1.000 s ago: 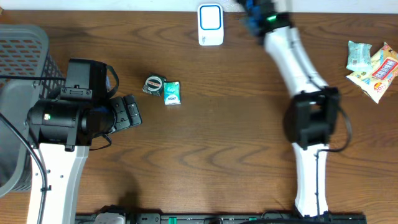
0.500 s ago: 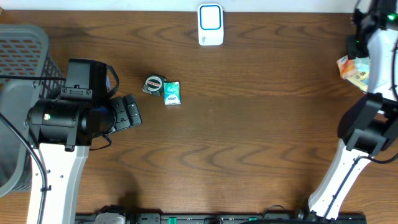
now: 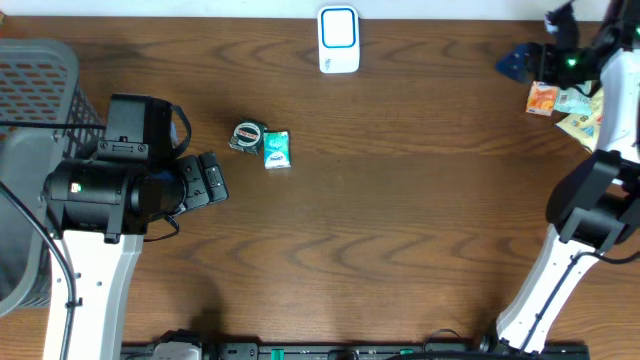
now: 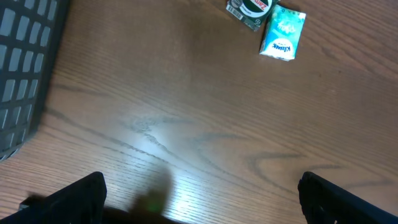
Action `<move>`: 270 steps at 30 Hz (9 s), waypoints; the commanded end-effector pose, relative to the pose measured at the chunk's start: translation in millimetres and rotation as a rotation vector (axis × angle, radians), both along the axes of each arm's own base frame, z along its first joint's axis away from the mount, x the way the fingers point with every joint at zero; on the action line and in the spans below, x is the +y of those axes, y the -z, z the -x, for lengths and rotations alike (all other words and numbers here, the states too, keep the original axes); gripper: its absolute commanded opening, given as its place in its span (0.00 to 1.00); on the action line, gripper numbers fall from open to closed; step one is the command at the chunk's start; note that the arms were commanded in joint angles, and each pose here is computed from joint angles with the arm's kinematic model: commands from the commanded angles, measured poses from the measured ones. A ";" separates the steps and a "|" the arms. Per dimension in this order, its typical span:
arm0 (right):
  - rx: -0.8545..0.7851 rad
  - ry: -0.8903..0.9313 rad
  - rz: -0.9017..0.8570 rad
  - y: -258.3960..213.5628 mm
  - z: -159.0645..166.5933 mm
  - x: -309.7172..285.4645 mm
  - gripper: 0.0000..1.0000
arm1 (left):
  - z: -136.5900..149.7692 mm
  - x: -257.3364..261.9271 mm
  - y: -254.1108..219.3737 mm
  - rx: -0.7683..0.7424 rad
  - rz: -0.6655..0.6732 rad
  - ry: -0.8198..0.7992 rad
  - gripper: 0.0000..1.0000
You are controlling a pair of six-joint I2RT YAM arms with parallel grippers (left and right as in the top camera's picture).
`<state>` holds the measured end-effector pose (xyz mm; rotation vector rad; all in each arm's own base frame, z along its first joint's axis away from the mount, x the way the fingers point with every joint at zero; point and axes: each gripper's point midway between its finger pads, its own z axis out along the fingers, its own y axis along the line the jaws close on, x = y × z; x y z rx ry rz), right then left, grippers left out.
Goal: Scan the item barcode
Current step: 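Swing the right gripper left to the light-blue tissue pack, then grasp the light-blue tissue pack with the right gripper and lift it, then hold the light-blue tissue pack against the scanner face, then carry the tissue pack to the right edge pile and release it, then reach the right gripper to the green Zam-Buk tin and grasp it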
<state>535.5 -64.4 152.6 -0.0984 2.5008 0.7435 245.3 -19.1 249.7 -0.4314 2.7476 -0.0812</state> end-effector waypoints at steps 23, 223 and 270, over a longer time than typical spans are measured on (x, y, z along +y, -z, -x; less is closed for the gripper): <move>0.240 -0.211 0.029 90.6 87.0 411.7 0.77 | 0.3 0.6 -1.2 -0.002 -0.002 -0.003 0.98; 0.180 -0.112 -0.387 -15.3 0.7 123.6 0.99 | 0.3 0.6 -1.2 -0.002 -0.002 -0.003 0.98; -0.263 -0.906 0.475 125.6 101.1 505.3 0.94 | 0.2 0.6 -1.3 -0.003 -0.002 -0.003 0.98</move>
